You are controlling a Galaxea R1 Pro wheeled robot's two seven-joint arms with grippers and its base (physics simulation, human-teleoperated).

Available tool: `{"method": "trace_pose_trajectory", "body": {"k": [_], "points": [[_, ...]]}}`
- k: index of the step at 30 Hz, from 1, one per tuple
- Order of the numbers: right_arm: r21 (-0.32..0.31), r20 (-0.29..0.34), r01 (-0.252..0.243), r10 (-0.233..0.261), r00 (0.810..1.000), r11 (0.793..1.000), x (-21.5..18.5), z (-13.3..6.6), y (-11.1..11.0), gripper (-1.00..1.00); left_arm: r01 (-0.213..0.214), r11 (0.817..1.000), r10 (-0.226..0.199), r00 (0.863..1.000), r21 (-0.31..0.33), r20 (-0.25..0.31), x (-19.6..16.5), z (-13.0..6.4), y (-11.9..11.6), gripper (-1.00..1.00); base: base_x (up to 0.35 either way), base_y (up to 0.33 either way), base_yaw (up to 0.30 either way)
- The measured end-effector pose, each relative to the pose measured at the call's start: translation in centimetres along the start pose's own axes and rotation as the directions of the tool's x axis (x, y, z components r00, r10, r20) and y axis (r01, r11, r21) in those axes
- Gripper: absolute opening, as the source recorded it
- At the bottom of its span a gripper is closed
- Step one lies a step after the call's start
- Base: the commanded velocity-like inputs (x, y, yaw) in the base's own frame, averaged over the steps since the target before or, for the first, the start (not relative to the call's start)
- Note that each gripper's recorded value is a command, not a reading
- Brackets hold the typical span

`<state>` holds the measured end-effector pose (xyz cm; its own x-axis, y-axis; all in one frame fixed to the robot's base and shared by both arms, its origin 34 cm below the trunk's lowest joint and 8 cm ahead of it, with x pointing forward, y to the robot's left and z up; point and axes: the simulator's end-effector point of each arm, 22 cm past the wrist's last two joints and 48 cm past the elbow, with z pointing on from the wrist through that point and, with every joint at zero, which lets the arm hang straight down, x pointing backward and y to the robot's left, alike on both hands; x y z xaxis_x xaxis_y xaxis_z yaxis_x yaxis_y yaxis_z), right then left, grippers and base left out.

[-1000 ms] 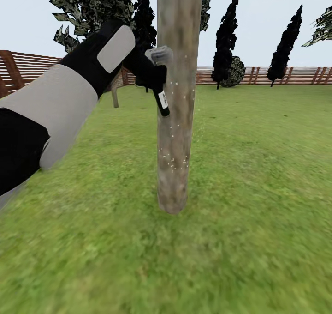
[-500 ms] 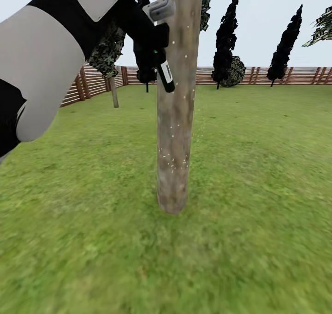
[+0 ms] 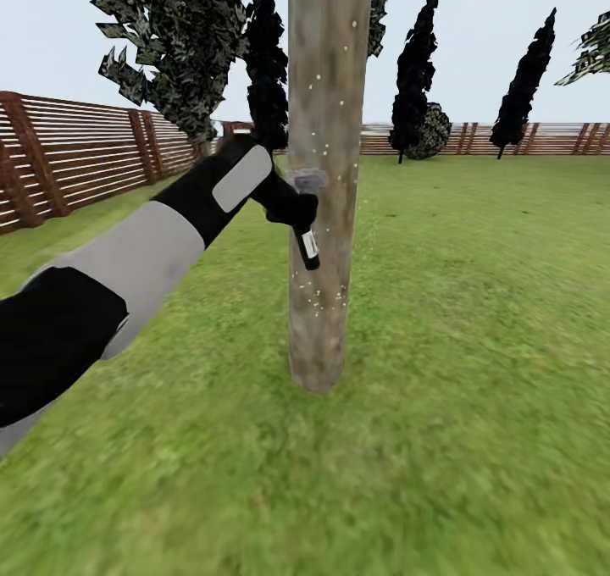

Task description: In the garden, pick up the pesticide atomizer on the floor and spray pesticide onto both trees until each tree trunk is fully covered.

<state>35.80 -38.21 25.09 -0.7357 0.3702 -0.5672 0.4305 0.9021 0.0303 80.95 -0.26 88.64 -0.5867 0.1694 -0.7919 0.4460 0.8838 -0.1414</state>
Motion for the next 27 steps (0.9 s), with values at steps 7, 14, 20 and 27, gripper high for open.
{"method": "trace_pose_trajectory", "body": {"k": [7,14,20,27], "points": [[0.001,-0.001,-0.001,0.001,1.0,1.0,0.0,0.0,-0.1,-1.0,0.007,1.0,-0.006,0.995,0.005,-0.102,10.1,5.5,0.3,-1.0,0.0,0.0,0.0],[0.002,-0.003,-0.002,0.002,1.0,1.0,0.2,0.0,-0.2,-1.0,0.07,0.998,-0.069,0.976,-0.003,-0.208,21.9,8.5,4.6,-1.0,0.0,0.0,0.0],[0.004,0.003,-0.005,0.005,1.0,1.0,0.1,0.0,-0.4,-1.0,0.08,0.996,-0.07,0.97,0.032,-0.235,29.9,7.7,5.7,-1.0,0.0,0.0,0.0],[0.004,0.002,-0.008,0.008,1.0,1.0,0.2,0.0,-0.3,-1.0,0.038,0.995,-0.06,0.969,-0.097,-0.238,32.7,7.2,8.0,-1.0,0.0,0.0,0.0]]}}
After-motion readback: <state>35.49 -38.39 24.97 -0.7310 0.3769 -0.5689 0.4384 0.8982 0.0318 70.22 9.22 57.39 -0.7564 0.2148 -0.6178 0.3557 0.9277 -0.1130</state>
